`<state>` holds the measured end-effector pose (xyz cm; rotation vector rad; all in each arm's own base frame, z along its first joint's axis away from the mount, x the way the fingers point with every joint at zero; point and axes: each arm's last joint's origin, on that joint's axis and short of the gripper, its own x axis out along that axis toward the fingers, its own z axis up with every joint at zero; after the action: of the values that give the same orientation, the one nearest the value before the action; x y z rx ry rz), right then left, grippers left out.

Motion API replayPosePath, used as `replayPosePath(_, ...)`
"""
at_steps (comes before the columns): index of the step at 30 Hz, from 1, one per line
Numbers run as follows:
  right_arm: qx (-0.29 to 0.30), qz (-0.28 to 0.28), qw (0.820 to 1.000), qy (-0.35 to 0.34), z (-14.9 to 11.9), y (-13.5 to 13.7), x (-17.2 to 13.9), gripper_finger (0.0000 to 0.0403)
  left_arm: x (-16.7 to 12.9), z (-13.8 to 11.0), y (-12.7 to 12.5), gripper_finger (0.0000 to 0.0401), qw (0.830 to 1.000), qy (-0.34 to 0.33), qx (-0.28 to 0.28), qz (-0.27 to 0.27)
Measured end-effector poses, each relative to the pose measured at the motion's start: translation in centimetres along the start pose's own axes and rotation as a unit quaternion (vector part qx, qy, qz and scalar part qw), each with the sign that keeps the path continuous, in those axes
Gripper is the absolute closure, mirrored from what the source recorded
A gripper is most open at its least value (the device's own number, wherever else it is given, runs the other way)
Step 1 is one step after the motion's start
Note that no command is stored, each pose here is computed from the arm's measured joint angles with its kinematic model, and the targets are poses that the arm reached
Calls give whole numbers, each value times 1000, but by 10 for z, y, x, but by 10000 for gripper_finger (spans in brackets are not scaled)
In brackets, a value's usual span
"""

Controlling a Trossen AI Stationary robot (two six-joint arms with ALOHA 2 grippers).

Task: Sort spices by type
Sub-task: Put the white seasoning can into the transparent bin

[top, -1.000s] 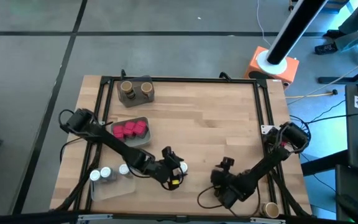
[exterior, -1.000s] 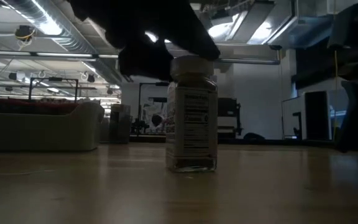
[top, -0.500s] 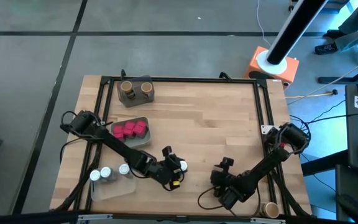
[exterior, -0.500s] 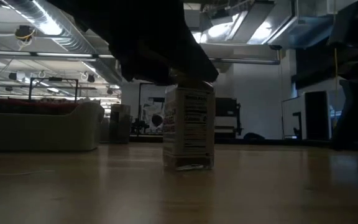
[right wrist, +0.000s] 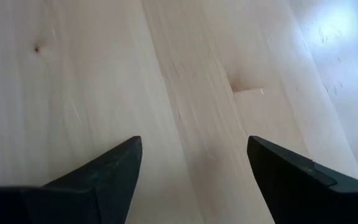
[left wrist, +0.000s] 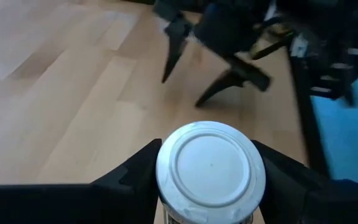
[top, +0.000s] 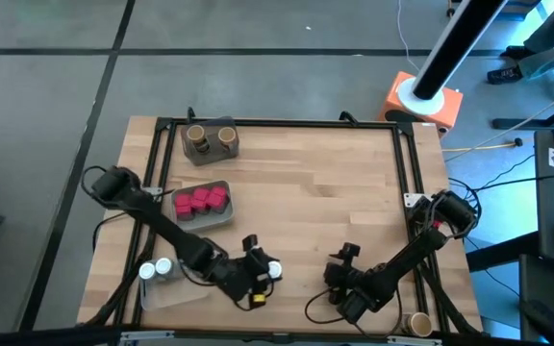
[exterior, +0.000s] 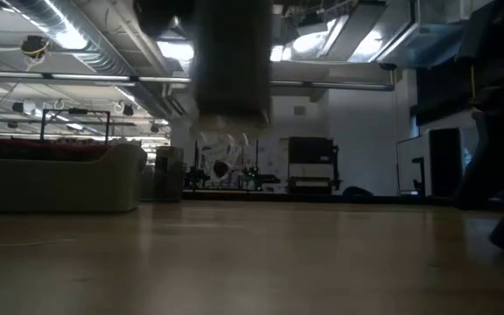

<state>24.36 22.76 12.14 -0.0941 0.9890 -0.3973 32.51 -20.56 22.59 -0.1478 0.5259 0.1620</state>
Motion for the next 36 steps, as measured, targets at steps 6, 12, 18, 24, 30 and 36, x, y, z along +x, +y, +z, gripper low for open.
replayPosePath(6, 8, 5, 1000, -12, 2, 2, 0, 109, -53, 15, -15, 209, 999, 36, 15, -28)
replayPosePath(12, 17, 14, 1000, -18, 3, 4, 0, 109, -107, 20, -21, 208, 997, 58, 10, -59)
replayPosePath(18, 35, 23, 999, -25, 8, 4, 3, 109, -145, 7, -25, 207, 993, 88, 2, -78)
replayPosePath(24, 40, 22, 999, -26, 13, 2, 6, 109, -168, -16, -28, 207, 990, 126, -7, -59)
replayPosePath(30, 39, 21, 999, -26, 18, 0, 10, 109, -191, -39, -24, 209, 993, 116, 7, -12)
replayPosePath(36, 42, 23, 999, -13, 22, -4, 15, 109, -197, -65, -16, 206, 996, 85, 14, 22)
